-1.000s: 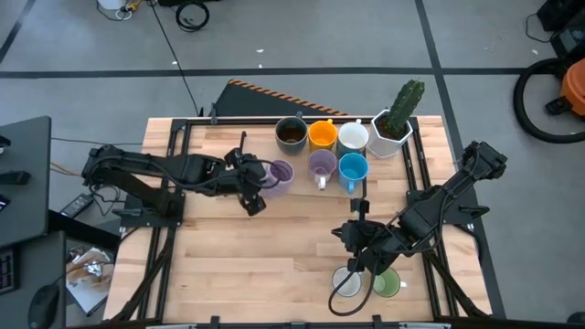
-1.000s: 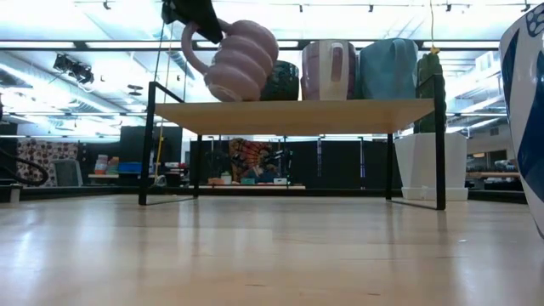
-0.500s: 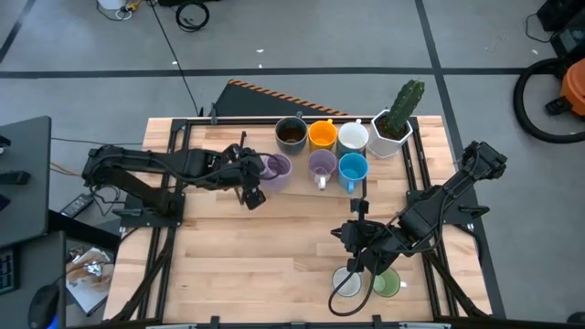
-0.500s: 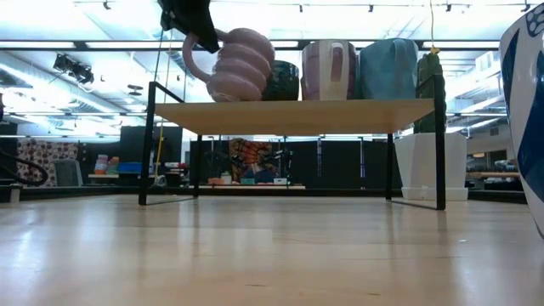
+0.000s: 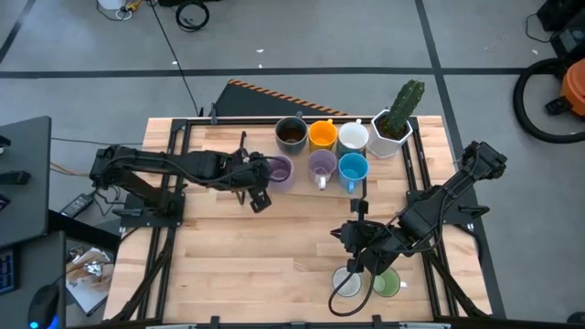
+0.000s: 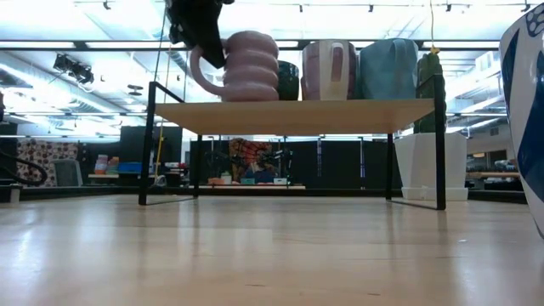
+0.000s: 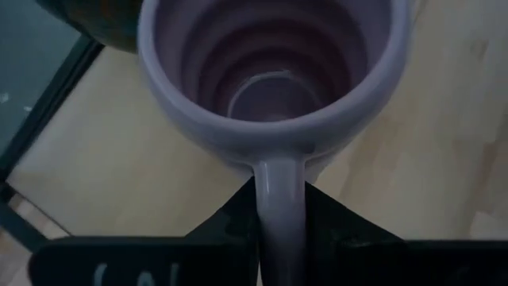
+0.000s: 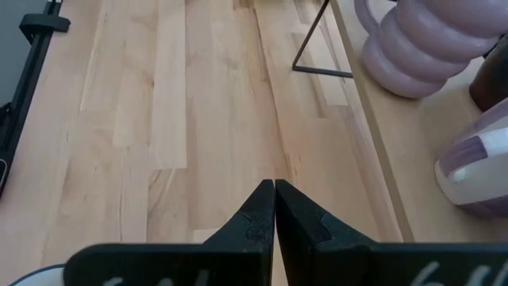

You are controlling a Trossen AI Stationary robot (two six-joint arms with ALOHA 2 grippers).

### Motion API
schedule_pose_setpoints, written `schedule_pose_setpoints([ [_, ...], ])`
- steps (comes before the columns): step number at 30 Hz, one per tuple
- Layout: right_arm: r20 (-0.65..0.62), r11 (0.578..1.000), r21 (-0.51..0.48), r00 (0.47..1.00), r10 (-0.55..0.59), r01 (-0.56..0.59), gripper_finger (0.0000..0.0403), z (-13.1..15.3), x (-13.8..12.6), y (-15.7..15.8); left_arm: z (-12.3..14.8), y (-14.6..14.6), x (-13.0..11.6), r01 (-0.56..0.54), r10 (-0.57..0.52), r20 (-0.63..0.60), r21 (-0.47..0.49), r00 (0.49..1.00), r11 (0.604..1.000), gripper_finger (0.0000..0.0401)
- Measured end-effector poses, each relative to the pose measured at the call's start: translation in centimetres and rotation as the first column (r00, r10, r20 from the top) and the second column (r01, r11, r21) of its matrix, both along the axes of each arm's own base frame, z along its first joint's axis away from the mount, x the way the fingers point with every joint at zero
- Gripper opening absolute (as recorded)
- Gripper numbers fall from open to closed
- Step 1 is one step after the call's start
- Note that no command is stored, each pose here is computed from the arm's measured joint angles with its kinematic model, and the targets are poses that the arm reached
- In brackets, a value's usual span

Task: Place coffee mugs
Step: Put the purple mug on the shelf

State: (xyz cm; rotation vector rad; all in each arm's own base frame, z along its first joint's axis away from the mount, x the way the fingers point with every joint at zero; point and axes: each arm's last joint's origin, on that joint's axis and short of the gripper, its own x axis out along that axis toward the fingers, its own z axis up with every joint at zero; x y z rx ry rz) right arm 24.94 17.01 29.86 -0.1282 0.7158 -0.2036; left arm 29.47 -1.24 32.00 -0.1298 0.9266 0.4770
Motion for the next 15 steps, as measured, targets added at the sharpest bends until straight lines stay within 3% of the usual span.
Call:
schedule_pose_setpoints([
  [5,-0.002,1.000,0.002,1.000,0.002,-0.002,0.0019,-0.01,0.00,0.01,0.17,-0.27,0.43,0.054,-0.051,0.043,-0.072,0.998,0.996,0.0066],
  [15,-0.002,1.000,0.002,1.000,0.002,-0.002,0.0019,-0.01,0.00,0.01,0.38,-0.28,0.72,0.053,-0.048,0.080,-0.064,0.996,0.997,0.0066],
])
